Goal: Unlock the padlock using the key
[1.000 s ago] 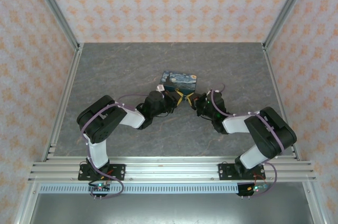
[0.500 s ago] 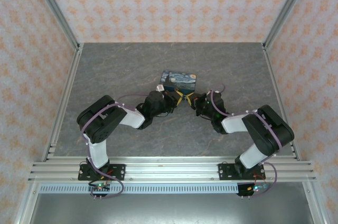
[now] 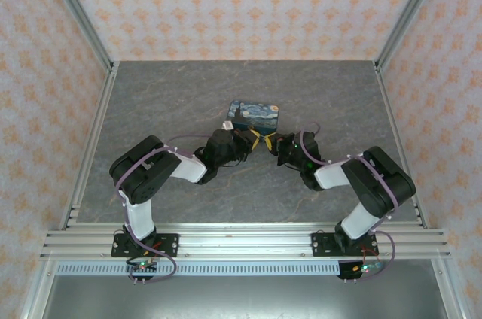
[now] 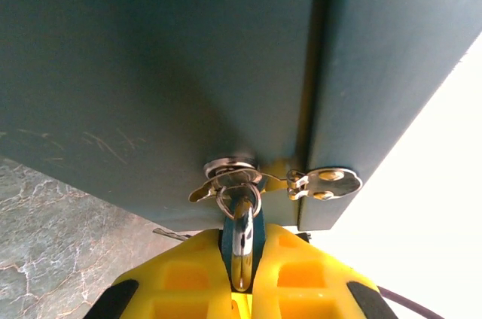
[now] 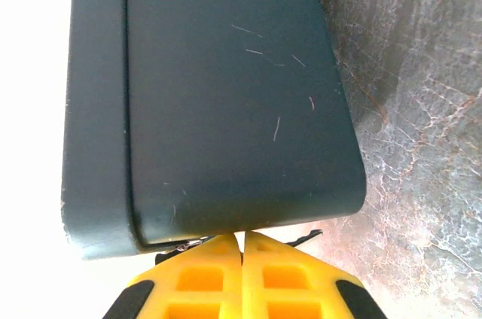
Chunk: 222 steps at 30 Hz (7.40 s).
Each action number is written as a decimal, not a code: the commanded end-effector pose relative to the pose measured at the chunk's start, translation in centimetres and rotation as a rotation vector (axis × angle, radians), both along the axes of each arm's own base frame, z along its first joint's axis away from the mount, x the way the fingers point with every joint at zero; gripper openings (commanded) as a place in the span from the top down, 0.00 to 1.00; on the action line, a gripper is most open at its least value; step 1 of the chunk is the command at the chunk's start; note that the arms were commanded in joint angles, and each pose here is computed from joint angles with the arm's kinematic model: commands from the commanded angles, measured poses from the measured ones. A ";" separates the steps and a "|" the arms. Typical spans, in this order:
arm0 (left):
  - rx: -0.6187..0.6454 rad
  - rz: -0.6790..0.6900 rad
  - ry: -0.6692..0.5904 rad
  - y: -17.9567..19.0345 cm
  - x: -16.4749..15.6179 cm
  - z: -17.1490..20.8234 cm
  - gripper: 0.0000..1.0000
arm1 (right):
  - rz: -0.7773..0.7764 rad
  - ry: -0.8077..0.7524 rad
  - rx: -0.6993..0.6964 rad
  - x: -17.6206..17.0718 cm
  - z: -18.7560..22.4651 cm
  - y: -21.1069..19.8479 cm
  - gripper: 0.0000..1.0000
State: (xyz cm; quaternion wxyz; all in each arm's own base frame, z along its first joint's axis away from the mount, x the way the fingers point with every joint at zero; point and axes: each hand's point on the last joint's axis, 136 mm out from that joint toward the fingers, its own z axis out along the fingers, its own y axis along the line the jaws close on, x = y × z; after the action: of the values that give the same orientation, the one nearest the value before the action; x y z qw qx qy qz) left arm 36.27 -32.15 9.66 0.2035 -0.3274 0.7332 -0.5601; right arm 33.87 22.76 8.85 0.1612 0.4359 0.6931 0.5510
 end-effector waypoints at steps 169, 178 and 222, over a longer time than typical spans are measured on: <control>-0.196 -0.248 -0.315 -4.2 -5.4 9.0 1.00 | 0.094 -0.047 -0.025 -3.5 1.4 0.1 1.00; -0.136 -0.264 -0.272 -4.7 -5.3 6.9 1.00 | 0.127 -0.063 -0.047 -3.0 1.5 0.8 1.00; 0.074 -0.313 0.007 -2.5 -4.1 -3.2 1.00 | 0.832 -0.468 -1.096 -6.7 -0.1 -0.9 0.67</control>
State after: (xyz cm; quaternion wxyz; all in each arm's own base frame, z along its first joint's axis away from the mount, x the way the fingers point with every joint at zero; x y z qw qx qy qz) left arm 32.47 -34.30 5.33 0.1354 -0.2231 0.7902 -0.5546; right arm 26.28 23.27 9.10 0.2543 -0.1063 0.9190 0.2821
